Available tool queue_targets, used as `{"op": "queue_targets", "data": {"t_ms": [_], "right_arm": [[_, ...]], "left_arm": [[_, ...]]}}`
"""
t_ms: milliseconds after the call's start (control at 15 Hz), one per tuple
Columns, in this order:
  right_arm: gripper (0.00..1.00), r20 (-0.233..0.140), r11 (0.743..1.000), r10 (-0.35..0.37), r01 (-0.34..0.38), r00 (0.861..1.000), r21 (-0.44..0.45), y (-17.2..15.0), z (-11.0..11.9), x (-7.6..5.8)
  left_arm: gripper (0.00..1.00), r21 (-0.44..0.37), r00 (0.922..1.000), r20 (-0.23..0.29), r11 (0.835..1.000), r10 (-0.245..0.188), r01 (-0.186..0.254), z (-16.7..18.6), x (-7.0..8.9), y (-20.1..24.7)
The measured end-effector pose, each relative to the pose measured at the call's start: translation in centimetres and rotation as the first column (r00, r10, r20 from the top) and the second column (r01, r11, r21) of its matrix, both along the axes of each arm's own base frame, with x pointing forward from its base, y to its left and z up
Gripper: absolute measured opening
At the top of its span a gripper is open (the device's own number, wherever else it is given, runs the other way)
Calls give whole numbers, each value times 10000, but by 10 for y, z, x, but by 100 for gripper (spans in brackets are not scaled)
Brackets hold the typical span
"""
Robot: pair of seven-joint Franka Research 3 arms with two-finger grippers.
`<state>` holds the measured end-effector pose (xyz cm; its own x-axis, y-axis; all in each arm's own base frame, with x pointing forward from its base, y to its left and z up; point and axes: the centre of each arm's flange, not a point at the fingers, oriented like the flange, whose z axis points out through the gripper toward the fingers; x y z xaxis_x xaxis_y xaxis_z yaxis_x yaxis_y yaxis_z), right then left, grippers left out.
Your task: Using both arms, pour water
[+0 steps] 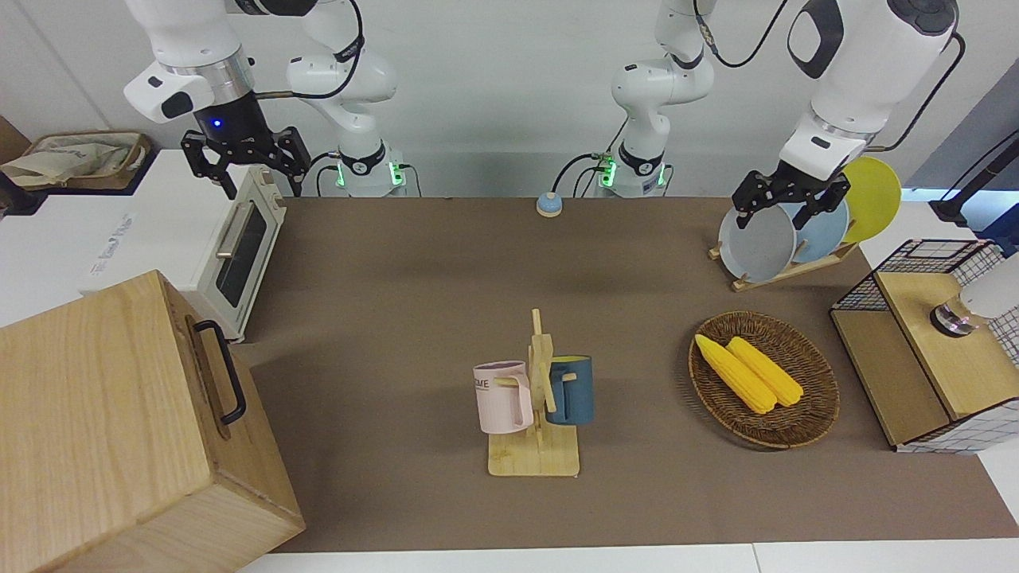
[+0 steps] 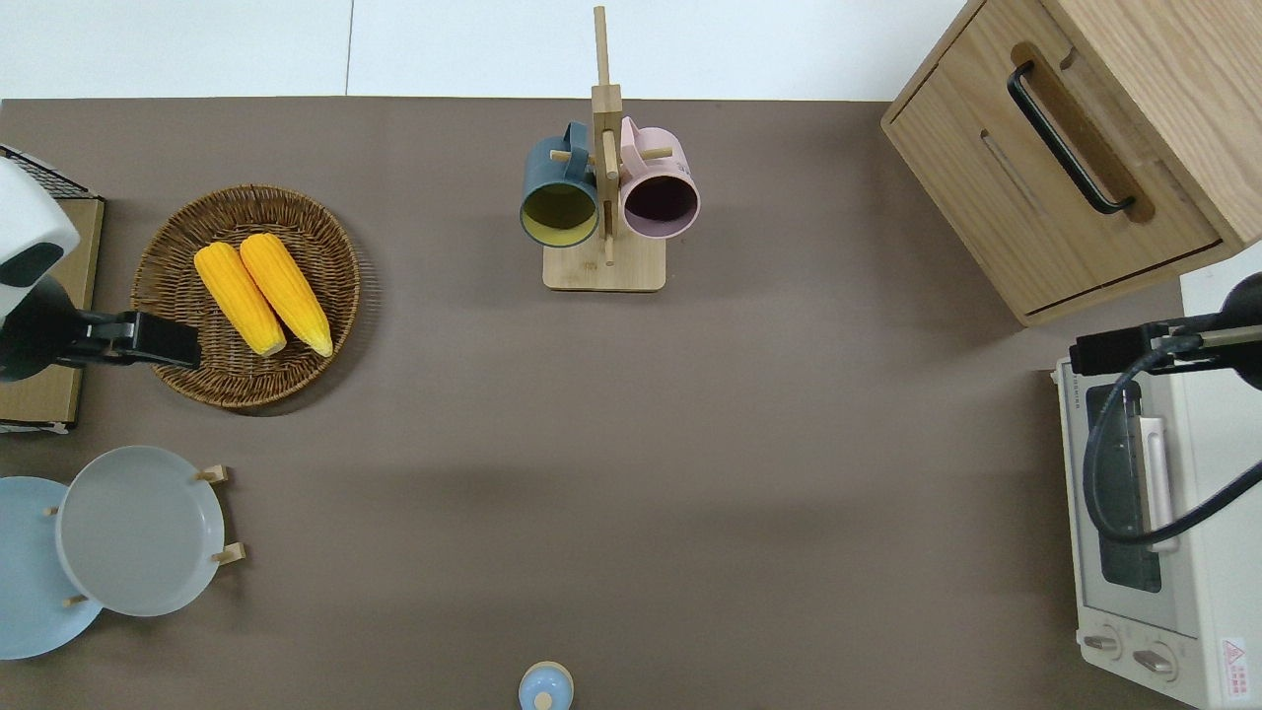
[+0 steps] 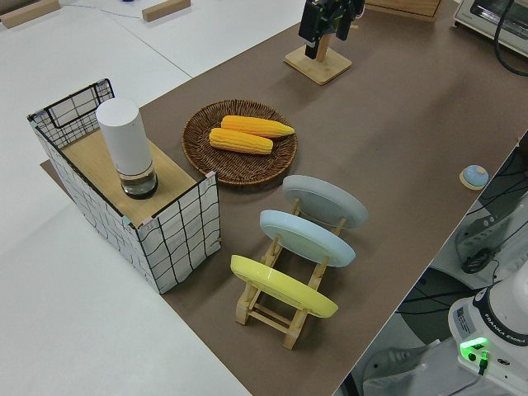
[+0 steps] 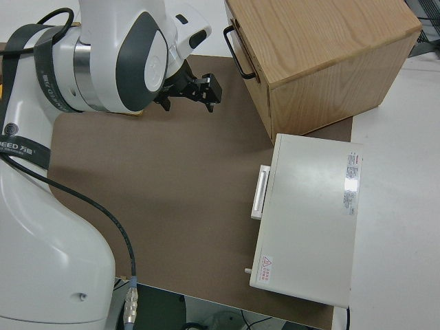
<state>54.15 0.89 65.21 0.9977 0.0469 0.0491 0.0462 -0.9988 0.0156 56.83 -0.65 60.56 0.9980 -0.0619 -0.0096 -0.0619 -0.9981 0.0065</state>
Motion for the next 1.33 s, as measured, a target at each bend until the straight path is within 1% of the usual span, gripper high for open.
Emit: {"op": "queue_targets", "data": {"t_ms": [133, 267, 467, 600, 733, 1000, 1200, 1333], "right_arm": [[100, -11, 10000, 11, -11, 10000, 0, 1, 0, 0], [100, -86, 10000, 22, -22, 10000, -2, 1, -1, -1], [100, -136, 10000, -3, 3, 9999, -2, 0, -1, -1], [100, -149, 10000, -52, 52, 9999, -2, -3, -1, -1], [100, -155, 9999, -85, 86, 9998, 62, -4, -1, -2], [100, -244, 9986, 5, 8, 9997, 538, 4, -2, -3], [100, -467, 9972, 433, -403, 9980, 632, 27, -8, -4], [100, -760, 9949, 822, -774, 9937, 641, 49, -22, -5]], "left_arm": [[100, 3, 9999, -1, 9999, 137, -137, 0, 0, 8], [100, 17, 9993, -3, 9993, 368, -368, 0, 0, 21], [100, 24, 9961, -52, 9961, 883, -883, -3, -1, 58], [100, 13, 9952, -107, 9953, 970, -970, -6, -3, 88], [100, -4, 9955, -151, 9957, 930, -930, -9, -6, 116], [100, -36, 9979, -154, 9980, 625, -625, -10, -18, 166], [100, -50, 9993, -119, 9993, 366, -367, -9, -29, 202], [100, -58, 9998, -102, 9998, 194, -194, -8, -37, 222]]}}
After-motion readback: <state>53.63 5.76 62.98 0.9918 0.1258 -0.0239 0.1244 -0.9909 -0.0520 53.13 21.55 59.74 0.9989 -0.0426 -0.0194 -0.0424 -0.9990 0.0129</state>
